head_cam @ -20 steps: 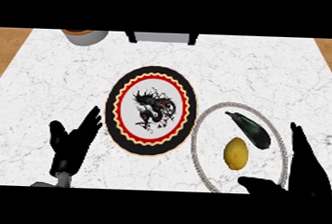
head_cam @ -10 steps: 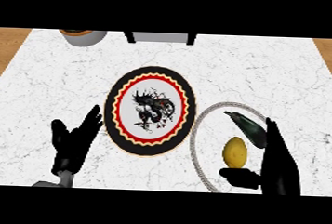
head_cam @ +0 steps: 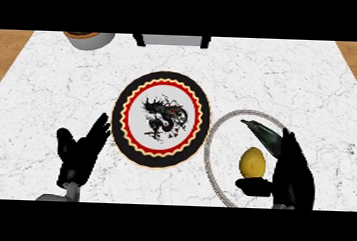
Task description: Pick the lemon from the placemat and place it in the plate
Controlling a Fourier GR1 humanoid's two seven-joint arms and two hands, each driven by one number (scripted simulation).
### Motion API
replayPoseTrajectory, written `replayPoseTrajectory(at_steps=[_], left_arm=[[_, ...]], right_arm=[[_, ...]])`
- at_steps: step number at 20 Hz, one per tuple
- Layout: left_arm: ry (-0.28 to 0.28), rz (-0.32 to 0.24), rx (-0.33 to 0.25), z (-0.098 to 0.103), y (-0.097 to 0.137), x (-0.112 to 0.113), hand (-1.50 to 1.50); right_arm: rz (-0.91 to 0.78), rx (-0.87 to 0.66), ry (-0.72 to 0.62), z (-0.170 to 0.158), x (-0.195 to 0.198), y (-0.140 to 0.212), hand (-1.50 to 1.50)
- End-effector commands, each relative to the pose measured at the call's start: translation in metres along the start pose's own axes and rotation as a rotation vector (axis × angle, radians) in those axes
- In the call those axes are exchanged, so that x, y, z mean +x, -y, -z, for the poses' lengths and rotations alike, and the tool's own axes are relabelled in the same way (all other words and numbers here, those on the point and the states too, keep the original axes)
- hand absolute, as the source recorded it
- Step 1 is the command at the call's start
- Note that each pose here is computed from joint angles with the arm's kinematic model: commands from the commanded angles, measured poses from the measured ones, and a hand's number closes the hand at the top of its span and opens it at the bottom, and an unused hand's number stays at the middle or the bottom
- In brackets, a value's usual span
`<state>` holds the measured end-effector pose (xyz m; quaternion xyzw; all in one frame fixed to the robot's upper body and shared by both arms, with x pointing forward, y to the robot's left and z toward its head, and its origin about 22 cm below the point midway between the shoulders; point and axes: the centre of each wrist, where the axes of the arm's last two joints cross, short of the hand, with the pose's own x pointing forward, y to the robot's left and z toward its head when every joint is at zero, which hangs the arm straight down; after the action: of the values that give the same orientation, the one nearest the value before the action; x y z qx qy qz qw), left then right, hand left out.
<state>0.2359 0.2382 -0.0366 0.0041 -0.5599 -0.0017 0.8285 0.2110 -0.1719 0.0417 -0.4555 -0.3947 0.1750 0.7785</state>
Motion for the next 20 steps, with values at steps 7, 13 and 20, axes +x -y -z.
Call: replayPoseTrajectory(at_steps=[7, 13, 20], left_arm=[[0.008, 0.0, -0.001, 0.005, -0.011, -0.007, 0.0], [0.01, 0.007, 0.0, -0.006, -0.03, 0.011, 0.0], [0.002, 0.007, -0.015, 0.012, -0.015, 0.006, 0.0]], right_arm=[[-0.046, 0.064, -0.06, 0.013, 0.018, -0.033, -1.5], [-0.171, 0.134, 0.001, 0.022, 0.002, -0.041, 1.5], [-0.189, 0.055, 0.015, 0.036, -0.013, -0.05, 1.5]])
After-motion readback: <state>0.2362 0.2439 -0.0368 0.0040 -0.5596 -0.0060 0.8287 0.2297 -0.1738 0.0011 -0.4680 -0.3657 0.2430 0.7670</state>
